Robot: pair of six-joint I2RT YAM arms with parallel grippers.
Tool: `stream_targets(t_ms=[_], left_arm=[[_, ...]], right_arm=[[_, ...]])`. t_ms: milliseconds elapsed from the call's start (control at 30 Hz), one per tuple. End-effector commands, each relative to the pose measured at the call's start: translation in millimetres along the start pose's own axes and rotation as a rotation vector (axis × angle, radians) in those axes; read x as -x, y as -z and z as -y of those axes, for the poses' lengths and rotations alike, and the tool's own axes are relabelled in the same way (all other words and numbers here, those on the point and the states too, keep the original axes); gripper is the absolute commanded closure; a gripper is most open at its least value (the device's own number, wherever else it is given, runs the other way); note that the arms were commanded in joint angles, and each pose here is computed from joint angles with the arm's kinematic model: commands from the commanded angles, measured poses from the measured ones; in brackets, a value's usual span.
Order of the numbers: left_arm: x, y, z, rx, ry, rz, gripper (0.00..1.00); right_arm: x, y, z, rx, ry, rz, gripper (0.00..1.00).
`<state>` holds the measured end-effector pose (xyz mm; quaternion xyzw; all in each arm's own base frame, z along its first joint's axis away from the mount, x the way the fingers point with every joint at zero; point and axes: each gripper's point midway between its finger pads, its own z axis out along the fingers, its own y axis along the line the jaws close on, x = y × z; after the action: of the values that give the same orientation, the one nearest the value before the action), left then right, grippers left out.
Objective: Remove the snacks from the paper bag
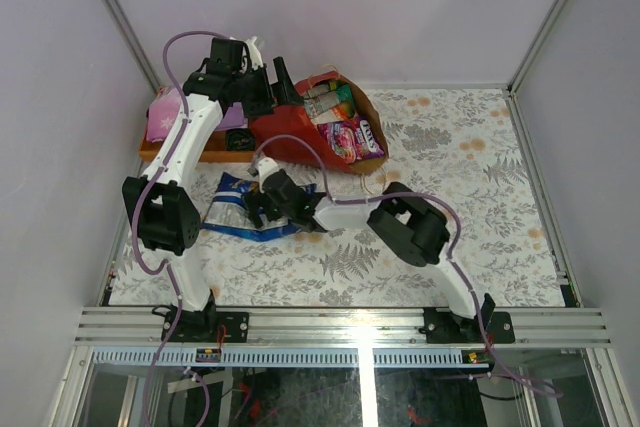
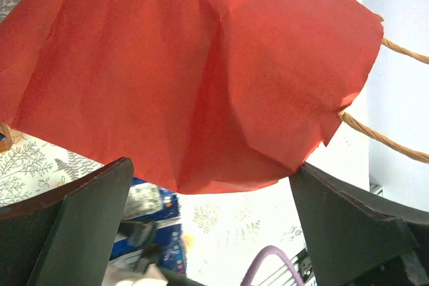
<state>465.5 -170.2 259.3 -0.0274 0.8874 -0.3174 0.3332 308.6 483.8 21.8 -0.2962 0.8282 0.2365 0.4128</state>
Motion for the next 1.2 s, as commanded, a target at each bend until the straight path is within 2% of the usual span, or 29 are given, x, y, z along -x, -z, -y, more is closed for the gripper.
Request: stream_targets(t_ms=[0,100,233,400,567,867,1167], left_arm=[[16.2,4.6,1.0,-0.002,-0.023,0.061,0.00],[18.1,5.9,1.8,0.000,-0.030,0.062,0.00],[18.5,6.8,1.0,0.009,-0.034,0.063,0.00],[16.8,4.0,-0.3,0.005,-0.030,0.056,0.00],[15.3,4.2,-1.3,0.007,-0.029,0.053,0.00],[13.7,6.6,-0.9,0.008,-0.035,0.056,0.00],[13.8,6.7,-3.1,0.015,-0.038,0.057,0.00]], right_arm=[[5.8,-29.5,-36.7,0.090,-0.027,-0.048,0.06],[33.2,-23.1,-44.7,0.110,-0.051,0.003,0.04],[41.2,18.3,-24.5,0.062,-0.041,0.064,0.01],[18.9,61.4,5.3,0.018,-0.004,0.033,0.02],[-17.2,80.0,13.7,0.020,0.011,-0.053,0.02],[-55.4,42.2,6.7,0.054,-0.018,-0.150,0.04],[-35.2,-14.8,-27.7,0.130,-0.063,-0.147,0.09]])
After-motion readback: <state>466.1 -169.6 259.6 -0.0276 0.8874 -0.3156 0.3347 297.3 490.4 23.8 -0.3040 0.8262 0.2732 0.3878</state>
